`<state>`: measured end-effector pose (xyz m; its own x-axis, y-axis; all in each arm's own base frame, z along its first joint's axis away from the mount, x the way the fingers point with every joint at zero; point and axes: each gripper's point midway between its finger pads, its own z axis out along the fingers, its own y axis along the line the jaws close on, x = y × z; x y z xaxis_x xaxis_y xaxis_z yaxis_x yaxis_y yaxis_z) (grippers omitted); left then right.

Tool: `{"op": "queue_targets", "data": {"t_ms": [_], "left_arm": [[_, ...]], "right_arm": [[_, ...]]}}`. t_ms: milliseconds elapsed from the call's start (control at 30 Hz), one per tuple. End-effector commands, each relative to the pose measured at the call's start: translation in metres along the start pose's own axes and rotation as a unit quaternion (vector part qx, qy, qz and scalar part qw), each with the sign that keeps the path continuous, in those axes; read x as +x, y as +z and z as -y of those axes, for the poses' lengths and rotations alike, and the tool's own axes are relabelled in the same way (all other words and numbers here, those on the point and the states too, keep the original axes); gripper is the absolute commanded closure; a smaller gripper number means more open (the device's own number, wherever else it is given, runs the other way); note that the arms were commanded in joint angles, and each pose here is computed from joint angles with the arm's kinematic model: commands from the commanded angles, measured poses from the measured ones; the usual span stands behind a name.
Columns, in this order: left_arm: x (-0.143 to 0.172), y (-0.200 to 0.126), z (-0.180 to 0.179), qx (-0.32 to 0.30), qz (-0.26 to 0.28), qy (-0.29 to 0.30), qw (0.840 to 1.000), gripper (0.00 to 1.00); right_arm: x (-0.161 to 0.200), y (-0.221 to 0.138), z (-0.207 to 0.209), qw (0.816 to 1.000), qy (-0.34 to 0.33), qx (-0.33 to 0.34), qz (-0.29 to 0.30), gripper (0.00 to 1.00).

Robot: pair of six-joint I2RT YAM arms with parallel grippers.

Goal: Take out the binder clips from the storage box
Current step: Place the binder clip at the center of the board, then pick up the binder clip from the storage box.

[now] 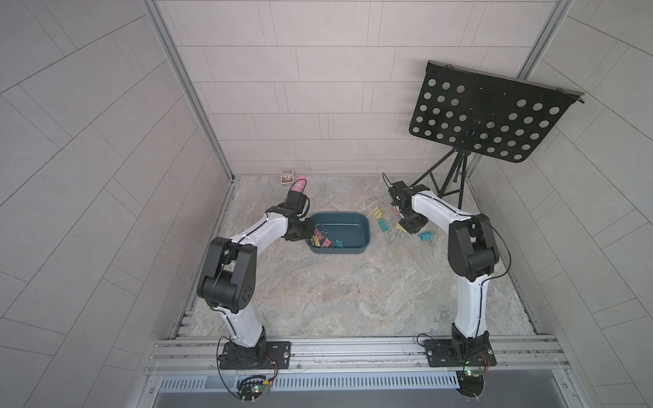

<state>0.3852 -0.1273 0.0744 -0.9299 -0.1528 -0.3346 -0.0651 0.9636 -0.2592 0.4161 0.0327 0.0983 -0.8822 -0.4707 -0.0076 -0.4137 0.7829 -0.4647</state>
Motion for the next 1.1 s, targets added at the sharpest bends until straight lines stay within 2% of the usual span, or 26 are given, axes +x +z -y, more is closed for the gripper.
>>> {"op": "queue_targets", "data": {"t_ms": [0,133,267,367,433,633,767,967,1067], "left_arm": [[-0.007,-0.009,-0.001,-0.001,0.018,0.004,1.0,0.76],[-0.006,-0.008,-0.001,0.0,0.016,0.002,1.0,0.76],[-0.006,-0.008,-0.001,0.002,0.016,-0.001,1.0,0.76],[-0.004,-0.009,-0.001,0.002,0.017,-0.002,1.0,0.76],[-0.004,-0.01,-0.002,0.001,0.017,-0.003,1.0,0.76],[0.0,-0.012,-0.004,-0.003,0.015,-0.006,1.0,0.76],[0.0,-0.015,-0.005,-0.005,0.017,-0.006,1.0,0.76],[0.002,-0.013,-0.004,-0.001,0.014,-0.007,1.0,0.76],[0.003,-0.011,-0.004,0.001,0.012,-0.009,1.0,0.76]], "right_arm": [[-0.022,-0.062,0.01,0.99,0.062,-0.054,0.116,0.69],[-0.043,-0.104,-0.006,0.962,0.088,-0.139,0.219,0.58],[-0.068,-0.143,-0.038,0.915,0.092,-0.238,0.312,0.55],[-0.088,-0.161,-0.064,0.885,0.085,-0.291,0.354,0.53],[-0.101,-0.166,-0.082,0.871,0.079,-0.322,0.363,0.53],[-0.14,-0.176,-0.145,0.852,0.045,-0.373,0.364,0.55],[-0.163,-0.18,-0.179,0.825,0.051,-0.428,0.365,0.56],[-0.185,-0.171,-0.218,0.812,0.05,-0.47,0.342,0.56],[-0.191,-0.165,-0.233,0.811,0.048,-0.478,0.333,0.56]]}}
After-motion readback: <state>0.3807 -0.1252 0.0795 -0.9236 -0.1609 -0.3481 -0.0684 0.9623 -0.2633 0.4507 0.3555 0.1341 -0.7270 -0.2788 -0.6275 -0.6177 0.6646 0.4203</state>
